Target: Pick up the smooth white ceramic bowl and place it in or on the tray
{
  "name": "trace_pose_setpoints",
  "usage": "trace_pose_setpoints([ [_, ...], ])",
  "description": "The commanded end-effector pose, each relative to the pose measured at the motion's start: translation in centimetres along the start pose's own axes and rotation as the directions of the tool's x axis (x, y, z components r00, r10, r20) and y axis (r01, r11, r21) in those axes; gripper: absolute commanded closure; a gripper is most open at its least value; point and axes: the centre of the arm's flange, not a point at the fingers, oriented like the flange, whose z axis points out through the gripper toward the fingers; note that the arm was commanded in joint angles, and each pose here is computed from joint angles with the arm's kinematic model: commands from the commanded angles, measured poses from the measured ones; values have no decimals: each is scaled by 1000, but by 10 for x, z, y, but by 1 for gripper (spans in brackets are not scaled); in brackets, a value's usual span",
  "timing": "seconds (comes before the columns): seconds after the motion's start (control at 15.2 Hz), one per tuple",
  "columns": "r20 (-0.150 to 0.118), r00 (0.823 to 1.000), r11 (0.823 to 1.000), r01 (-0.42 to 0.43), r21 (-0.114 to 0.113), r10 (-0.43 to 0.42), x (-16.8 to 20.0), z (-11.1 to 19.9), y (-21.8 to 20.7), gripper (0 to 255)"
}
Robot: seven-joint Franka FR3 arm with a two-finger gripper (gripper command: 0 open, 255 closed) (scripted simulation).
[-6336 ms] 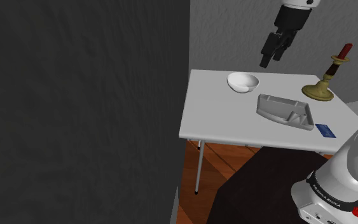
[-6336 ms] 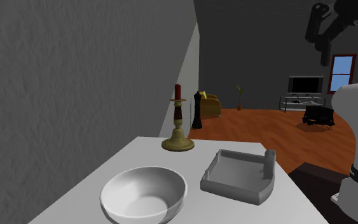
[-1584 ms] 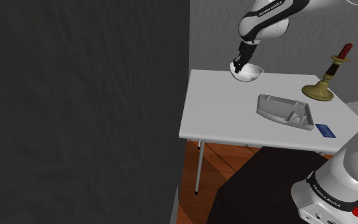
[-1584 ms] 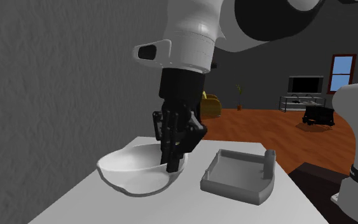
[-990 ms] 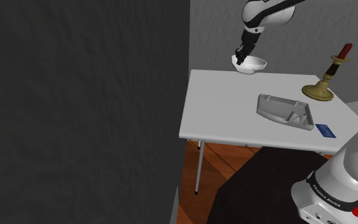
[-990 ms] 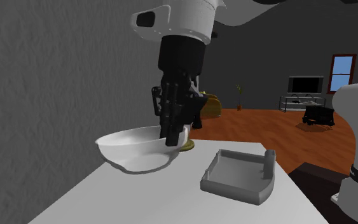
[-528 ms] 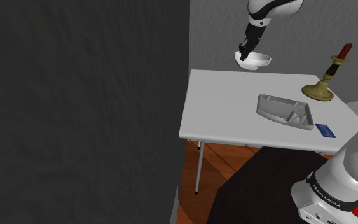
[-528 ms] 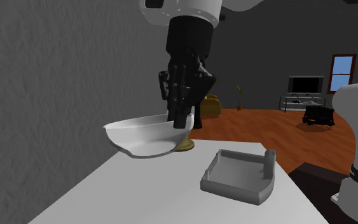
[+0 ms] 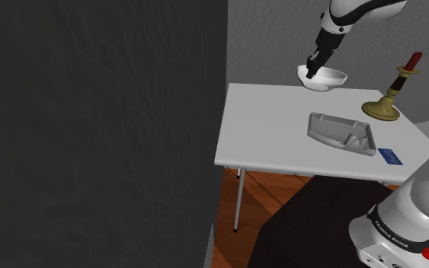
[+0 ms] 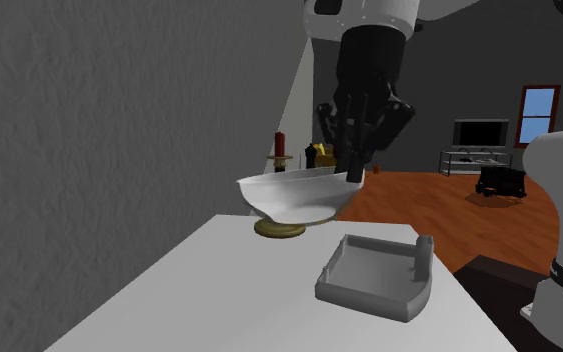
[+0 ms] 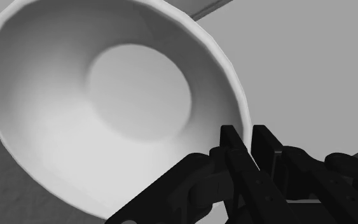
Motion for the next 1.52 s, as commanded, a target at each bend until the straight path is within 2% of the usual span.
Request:
trace_pose_setpoints([
  [0.0, 0, 1000, 1000, 1, -1, -1, -27, -10, -6, 255],
  [0.73, 0, 1000, 1000, 1, -1, -1, -168, -57, -34, 255],
  [1.45, 0, 1000, 1000, 1, -1, -1, -178, 0, -36, 255],
])
